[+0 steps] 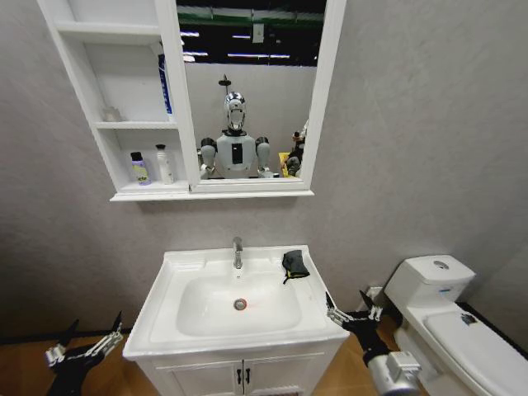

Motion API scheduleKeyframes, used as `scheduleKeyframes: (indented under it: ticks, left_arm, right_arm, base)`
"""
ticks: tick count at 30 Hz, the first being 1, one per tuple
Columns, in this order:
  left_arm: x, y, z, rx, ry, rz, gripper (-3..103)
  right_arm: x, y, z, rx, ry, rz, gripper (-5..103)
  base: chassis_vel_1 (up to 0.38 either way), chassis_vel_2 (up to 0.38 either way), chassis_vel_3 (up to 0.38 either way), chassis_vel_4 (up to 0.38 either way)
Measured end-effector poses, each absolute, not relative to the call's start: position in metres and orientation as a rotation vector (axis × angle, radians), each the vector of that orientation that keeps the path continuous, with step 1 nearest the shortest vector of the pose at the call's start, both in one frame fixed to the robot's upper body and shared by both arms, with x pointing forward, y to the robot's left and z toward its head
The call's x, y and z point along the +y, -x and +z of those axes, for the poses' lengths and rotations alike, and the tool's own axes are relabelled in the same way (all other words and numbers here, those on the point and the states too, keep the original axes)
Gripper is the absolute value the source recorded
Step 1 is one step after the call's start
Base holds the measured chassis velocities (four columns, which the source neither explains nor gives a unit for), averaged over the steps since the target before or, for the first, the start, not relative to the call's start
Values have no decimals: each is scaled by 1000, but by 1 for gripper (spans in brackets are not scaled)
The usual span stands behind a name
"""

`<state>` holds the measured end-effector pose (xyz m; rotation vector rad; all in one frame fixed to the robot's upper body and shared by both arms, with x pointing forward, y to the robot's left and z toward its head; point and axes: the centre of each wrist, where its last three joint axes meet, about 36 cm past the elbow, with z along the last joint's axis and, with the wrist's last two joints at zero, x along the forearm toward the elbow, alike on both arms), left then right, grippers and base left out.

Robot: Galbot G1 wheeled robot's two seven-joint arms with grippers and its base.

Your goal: Move facial cleanser and shampoo from washbasin to cabinet, then wipe washbasin with towel.

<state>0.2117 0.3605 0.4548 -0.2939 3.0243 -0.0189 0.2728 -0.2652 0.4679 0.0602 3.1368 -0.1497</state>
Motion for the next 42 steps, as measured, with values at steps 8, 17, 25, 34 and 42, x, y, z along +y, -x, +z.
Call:
scheduleKeyframes:
  ticks: [8, 17, 25, 34, 42]
  left_arm:
    - [360, -212, 455, 3025, 291, -21, 100]
    - [360, -213, 455, 3025, 291, -22, 100]
    - [360, -213, 455, 3025, 290, -23, 100]
    - [360, -213, 455, 3025, 290, -23, 100]
    - [360, -213, 455, 3025, 291, -23, 100]
  right_arm:
    - [-265, -275, 472, 3145, -116, -142, 100]
    - [-265, -274, 473, 3158, -113, -147, 100]
    - [-266, -274, 472, 3161, -108, -148, 100]
    - [-268, -284, 466, 3174, -106, -149, 100]
    - [-288, -313, 458, 3188, -116, -69, 100]
  base:
    - [0, 0, 0, 0]
    - [0, 0, 0, 0]
    - [-15, 15, 23, -20]
    - [-44, 44, 53, -54]
    - [0, 0, 0, 0]
